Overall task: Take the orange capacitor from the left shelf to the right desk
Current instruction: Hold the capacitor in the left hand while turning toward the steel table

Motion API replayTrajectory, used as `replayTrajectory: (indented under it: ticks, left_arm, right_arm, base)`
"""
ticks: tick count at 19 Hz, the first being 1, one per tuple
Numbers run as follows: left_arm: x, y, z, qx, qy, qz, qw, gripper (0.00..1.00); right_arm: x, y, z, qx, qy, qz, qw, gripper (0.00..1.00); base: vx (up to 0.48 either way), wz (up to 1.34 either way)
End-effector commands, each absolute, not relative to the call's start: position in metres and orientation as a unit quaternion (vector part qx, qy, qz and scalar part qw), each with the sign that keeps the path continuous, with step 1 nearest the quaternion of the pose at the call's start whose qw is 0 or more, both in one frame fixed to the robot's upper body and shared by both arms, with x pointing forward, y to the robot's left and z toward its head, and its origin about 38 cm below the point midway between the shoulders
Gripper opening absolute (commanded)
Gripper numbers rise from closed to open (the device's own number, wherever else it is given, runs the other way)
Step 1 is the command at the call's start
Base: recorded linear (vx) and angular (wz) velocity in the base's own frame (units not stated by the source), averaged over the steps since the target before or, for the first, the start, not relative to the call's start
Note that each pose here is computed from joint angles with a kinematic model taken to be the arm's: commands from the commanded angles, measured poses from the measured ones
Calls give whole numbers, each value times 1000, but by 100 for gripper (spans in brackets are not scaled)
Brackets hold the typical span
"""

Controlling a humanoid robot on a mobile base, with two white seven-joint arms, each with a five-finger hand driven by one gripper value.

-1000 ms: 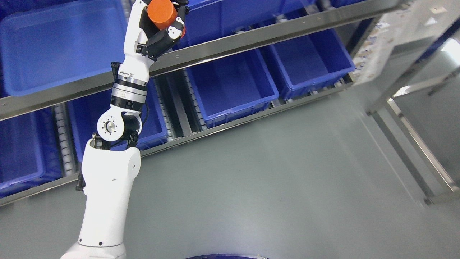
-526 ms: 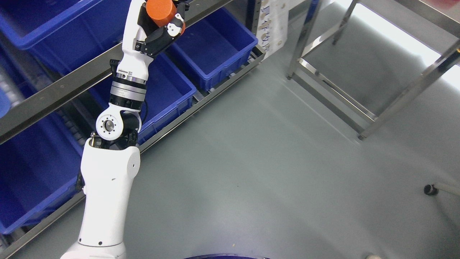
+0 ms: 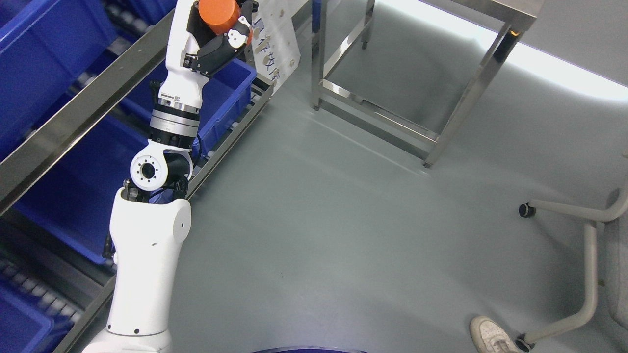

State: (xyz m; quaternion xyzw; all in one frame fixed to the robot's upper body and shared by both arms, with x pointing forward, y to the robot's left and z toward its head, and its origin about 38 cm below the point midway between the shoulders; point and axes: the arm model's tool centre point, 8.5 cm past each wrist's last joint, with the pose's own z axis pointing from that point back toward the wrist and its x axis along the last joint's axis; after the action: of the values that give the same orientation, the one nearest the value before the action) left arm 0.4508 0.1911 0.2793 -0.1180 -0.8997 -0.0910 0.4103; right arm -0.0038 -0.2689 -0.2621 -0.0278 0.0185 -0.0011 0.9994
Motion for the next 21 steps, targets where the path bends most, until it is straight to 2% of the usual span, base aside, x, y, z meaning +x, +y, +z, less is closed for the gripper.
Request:
replayTrajectory:
  ticks: [1,11,21]
  left_arm:
    - [450,191,280,-116,-899,-101,409,2]
    - [449,180,280,-126,-897,-114,408,3]
    - [440,135,268,-165,-883,-157,410,3]
  right_arm:
    - [-1,-280,-262,-36,8,-6,999,100]
    - [-1,-280,-262,-36,8,-6,999,100]
    - [-1,-280,-262,-36,8,-6,999,100]
  base:
    - [241,-487]
    - [322,-296]
    - [398,-141]
